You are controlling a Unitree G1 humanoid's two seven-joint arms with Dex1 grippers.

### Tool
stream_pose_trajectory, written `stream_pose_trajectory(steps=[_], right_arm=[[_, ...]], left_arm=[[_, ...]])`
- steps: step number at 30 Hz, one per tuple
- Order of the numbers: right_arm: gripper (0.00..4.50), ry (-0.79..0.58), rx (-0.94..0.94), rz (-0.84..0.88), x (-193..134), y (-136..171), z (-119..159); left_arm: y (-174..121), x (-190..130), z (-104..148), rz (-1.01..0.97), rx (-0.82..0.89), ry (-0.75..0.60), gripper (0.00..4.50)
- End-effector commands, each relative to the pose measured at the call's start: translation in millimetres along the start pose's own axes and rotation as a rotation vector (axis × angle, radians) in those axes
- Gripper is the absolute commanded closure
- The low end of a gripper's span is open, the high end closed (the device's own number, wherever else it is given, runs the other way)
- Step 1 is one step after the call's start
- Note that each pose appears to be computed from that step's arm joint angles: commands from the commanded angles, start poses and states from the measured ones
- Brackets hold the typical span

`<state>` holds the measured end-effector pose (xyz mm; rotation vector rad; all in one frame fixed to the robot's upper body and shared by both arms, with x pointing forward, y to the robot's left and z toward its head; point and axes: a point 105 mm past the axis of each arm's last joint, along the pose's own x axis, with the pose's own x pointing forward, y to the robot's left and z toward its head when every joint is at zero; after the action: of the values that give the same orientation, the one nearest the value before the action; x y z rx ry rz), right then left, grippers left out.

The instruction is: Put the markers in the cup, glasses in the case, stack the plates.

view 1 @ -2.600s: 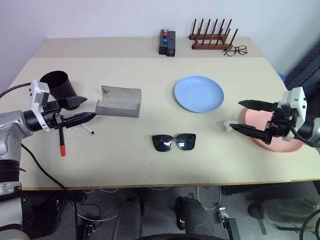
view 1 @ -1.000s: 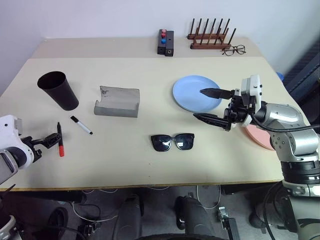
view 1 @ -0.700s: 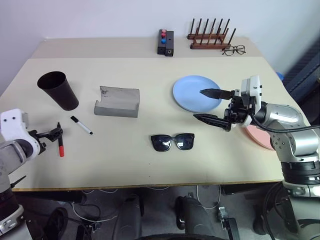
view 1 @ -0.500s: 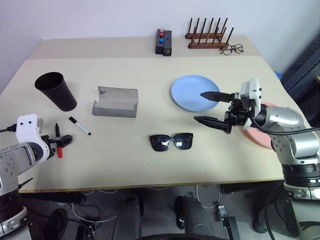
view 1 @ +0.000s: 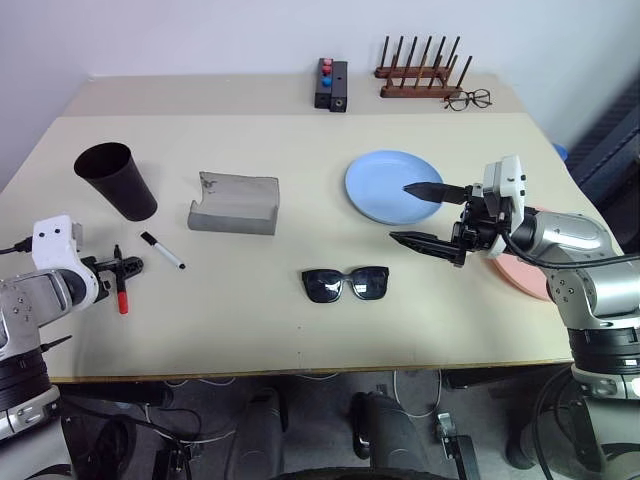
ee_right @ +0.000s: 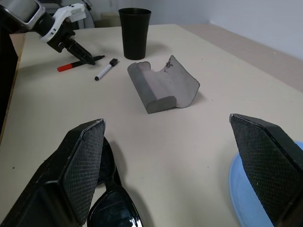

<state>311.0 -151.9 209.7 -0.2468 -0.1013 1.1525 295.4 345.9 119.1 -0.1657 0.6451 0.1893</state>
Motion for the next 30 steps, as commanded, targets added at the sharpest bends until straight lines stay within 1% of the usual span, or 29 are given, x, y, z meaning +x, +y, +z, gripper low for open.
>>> stream_pose_trajectory(steps=[1, 18, 21, 22, 24, 26, 30], right_arm=[[0.22, -0.023, -0.055, 0.001, -2, 1, 15], [0.22, -0.023, -0.055, 0.001, -2, 1, 15], [0.14, -0.003, -0.049, -0.025, -6, 0, 14], [0.14, 0.0, -0.048, -0.028, -6, 0, 14], [0.14, 0.001, -0.047, -0.029, -6, 0, 14], [0.14, 0.0, -0.045, -0.03, -6, -1, 14], [0.14, -0.001, -0.046, -0.026, -5, -1, 14]], left_arm=[[3, -4, 10, 0.014, 0.022, -0.038, 0.0], [3, -4, 11, 0.013, 0.023, -0.038, 0.0], [-8, 9, 15, -0.021, 0.061, 0.021, 0.81], [-10, 10, 16, -0.027, 0.071, 0.03, 1.21], [-11, 10, 18, -0.026, 0.1, 0.032, 2.32], [-11, 9, 20, -0.016, 0.13, 0.029, 3.21], [-12, 2, 27, -0.01, 0.123, 0.001, 3.21]])
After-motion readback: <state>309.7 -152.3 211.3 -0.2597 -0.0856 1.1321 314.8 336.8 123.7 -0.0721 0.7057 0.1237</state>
